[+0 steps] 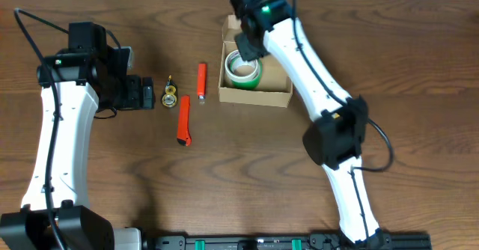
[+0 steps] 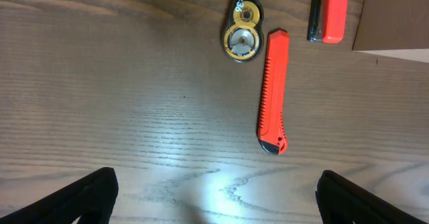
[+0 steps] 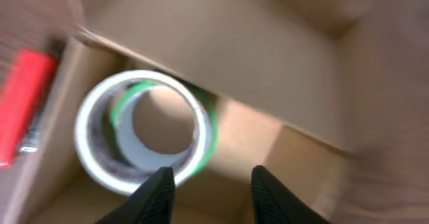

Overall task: Pack container
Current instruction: 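Carry the white tape into the box onto the green tape, release, then move the right gripper to the yellow sticky-note pad and grasp it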

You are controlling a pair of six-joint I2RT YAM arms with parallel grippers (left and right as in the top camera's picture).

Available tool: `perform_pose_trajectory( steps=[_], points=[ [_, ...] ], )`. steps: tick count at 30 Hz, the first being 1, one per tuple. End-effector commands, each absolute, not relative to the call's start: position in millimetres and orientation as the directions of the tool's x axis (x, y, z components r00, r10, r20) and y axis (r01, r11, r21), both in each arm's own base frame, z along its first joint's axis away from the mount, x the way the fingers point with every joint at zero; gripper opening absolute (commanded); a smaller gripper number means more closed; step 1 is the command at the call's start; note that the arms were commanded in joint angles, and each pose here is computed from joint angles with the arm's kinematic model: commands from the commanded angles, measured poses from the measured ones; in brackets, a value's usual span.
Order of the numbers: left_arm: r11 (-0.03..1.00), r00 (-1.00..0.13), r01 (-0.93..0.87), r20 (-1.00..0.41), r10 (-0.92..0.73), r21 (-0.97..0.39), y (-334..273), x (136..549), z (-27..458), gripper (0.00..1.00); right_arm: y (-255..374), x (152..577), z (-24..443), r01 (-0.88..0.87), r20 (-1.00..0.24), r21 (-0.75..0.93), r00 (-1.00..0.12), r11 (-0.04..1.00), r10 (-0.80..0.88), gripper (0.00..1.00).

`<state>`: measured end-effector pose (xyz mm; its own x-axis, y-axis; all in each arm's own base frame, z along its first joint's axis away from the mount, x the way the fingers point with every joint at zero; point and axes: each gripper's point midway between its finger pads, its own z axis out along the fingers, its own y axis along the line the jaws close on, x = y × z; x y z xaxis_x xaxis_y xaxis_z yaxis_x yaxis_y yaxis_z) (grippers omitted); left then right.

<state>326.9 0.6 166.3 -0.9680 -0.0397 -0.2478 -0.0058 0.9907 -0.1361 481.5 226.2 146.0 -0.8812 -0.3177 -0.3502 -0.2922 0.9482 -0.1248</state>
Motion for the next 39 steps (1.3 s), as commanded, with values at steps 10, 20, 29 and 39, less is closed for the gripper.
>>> perform_pose_trajectory(
  steps=[10,20,29,39],
  points=[
    [0.992,-0.966,0.005,-0.257,-0.029,-0.129,1.2,330.6,170.1,0.95,81.0,463.1,304.4,0.036,-0.600,-0.167,-0.796,0.985,-0.073,0.43],
    [0.992,-0.966,0.005,-0.257,-0.029,-0.129,1.2,330.6,170.1,0.95,-9.9,409.8,133.1,0.187,-0.183,-0.067,-0.968,0.980,0.172,0.49],
    [0.992,-0.966,0.005,-0.257,-0.029,-0.129,1.2,330.6,170.1,0.95,5.4,359.3,57.3,0.042,0.007,-0.102,-0.999,0.994,0.043,0.63],
    [0.992,-0.966,0.005,-0.257,-0.029,-0.129,1.2,330.6,170.1,0.95,20.5,364.6,53.1,-0.258,-0.006,-0.023,-0.966,0.966,-0.259,0.85]
  ],
)
